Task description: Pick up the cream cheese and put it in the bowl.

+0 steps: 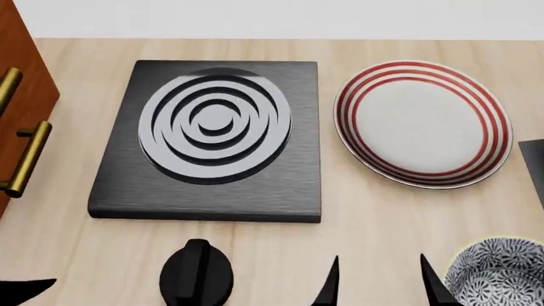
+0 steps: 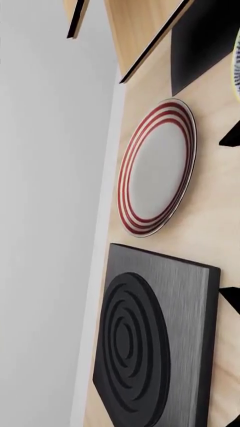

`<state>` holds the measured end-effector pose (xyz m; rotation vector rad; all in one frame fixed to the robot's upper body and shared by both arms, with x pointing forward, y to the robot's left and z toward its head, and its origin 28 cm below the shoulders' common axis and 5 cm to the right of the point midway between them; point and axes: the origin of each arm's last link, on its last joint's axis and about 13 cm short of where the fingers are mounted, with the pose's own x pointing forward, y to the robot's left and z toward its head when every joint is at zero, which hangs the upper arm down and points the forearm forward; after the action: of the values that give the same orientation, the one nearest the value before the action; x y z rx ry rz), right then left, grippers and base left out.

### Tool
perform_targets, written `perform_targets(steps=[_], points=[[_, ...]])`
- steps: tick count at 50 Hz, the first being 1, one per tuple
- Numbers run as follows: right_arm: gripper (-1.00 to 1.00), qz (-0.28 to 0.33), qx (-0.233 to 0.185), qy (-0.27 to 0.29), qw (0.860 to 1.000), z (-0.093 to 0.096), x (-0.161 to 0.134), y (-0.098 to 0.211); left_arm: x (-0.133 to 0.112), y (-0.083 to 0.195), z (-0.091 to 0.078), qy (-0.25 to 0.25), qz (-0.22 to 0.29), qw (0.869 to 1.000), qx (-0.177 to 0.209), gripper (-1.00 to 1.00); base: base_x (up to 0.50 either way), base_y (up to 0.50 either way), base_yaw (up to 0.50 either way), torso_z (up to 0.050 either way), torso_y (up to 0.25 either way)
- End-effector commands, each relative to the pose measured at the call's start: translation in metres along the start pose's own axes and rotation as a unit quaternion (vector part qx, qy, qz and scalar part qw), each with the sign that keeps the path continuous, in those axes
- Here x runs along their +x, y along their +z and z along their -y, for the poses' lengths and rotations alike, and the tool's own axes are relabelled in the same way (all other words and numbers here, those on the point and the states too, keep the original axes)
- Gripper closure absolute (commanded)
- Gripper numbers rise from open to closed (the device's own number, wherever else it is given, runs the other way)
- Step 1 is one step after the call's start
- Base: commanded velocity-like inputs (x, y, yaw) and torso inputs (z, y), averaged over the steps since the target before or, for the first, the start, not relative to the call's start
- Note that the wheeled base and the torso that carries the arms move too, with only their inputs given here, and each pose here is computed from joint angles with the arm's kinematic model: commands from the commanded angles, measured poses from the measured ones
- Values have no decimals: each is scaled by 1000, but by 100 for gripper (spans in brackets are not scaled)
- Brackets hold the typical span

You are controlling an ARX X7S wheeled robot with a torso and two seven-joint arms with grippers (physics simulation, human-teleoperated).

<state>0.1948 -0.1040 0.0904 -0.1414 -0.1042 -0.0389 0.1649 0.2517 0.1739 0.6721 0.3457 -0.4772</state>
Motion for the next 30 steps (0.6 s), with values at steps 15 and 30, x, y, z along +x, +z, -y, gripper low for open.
perform_targets(steps=[15, 30], points=[[-100, 1, -3, 1, 1000, -1, -1, 0, 4, -12, 10, -36, -18, 998, 54, -100, 0, 0, 0, 0, 0], [-100, -2, 6, 6, 1000, -1, 0, 0, 13, -23, 10, -41, -37, 997, 51, -100, 0, 0, 0, 0, 0]])
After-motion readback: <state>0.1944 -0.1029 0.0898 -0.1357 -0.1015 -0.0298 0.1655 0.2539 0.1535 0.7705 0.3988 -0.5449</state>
